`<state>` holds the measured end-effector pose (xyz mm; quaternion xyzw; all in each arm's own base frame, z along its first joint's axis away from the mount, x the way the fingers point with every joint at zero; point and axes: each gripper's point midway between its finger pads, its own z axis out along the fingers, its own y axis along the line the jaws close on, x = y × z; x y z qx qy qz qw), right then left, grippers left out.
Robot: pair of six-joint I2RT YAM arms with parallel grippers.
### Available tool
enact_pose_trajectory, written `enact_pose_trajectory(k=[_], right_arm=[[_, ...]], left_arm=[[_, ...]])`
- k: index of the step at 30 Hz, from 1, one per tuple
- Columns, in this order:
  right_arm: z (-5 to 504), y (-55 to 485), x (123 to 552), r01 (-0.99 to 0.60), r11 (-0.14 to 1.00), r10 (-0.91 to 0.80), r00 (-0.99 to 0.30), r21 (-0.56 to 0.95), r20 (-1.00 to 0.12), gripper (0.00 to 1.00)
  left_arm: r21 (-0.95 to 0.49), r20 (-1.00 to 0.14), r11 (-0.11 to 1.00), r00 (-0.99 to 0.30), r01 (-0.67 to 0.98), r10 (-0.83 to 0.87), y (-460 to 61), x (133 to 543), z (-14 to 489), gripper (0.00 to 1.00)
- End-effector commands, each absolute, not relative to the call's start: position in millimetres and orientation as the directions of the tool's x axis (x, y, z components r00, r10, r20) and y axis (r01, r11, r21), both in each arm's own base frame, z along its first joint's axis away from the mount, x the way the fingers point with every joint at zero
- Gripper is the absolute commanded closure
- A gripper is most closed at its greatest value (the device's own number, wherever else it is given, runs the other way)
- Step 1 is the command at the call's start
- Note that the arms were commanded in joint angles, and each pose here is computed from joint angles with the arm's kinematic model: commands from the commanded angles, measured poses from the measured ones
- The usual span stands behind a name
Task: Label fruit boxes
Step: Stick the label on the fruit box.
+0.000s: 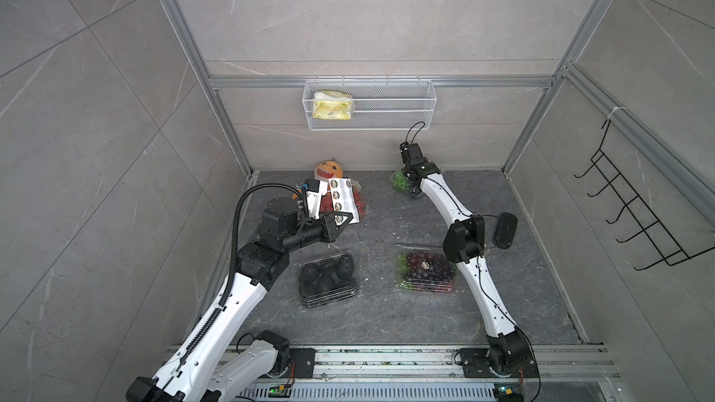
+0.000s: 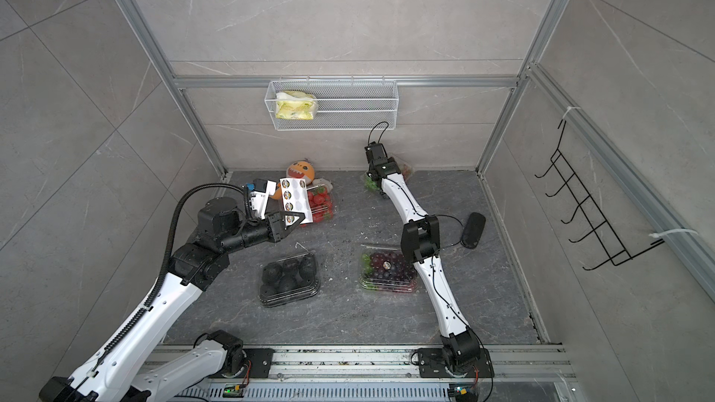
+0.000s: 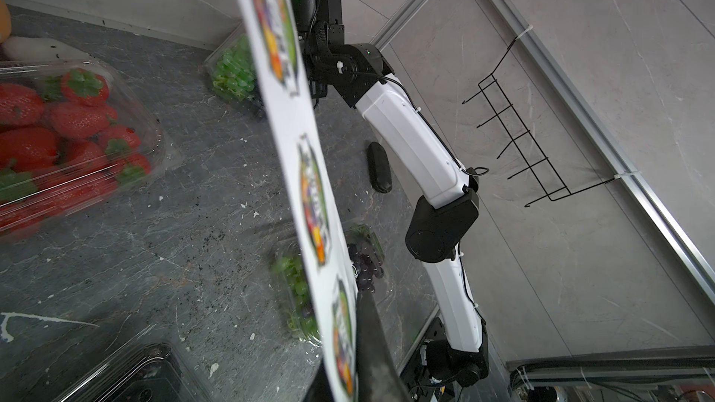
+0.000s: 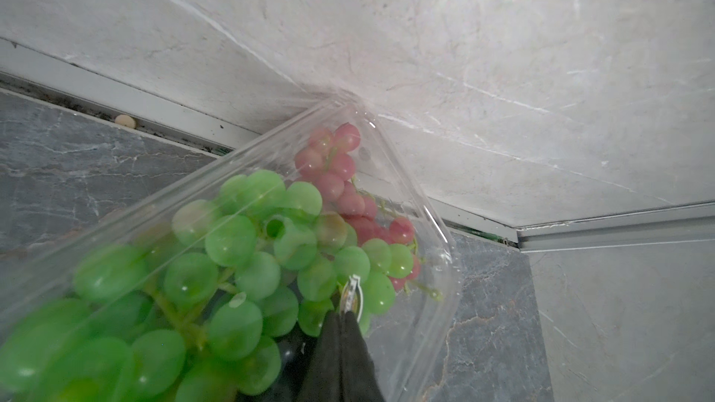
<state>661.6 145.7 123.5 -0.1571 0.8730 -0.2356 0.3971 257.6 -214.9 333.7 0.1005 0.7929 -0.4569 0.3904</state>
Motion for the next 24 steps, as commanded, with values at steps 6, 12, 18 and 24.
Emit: enact_pose_trajectory(k=[6, 12, 18, 24], right_arm=[[94.3, 151.3, 656.9, -0.137, 0.86, -0.447, -0.668, -0.492, -0.595, 1.0], [92.7, 154.3, 656.1, -0.151, 0.866, -0.445, -0.668, -0.477, -0.597, 0.93], [92.7, 154.2, 655.7, -0.147, 0.868, -0.44, -0.67, -0.473, -0.598, 0.64], [104.7, 154.4, 654.6, -0.133, 0.879, -0.422, -0.665, -0.458, -0.616, 0.57]], left_arm=[[-0.619, -0.75, 0.542, -0.632, 0.568, -0.195, -214.9, 256.3, 352.1, 1.0], [-0.622, -0.748, 0.541, -0.634, 0.567, -0.196, -215.2, 257.3, 351.6, 1.0], [-0.623, -0.748, 0.538, -0.635, 0.568, -0.195, -215.4, 257.1, 351.6, 1.0], [-0.622, -0.749, 0.538, -0.633, 0.569, -0.197, -214.4, 256.3, 352.6, 1.0]])
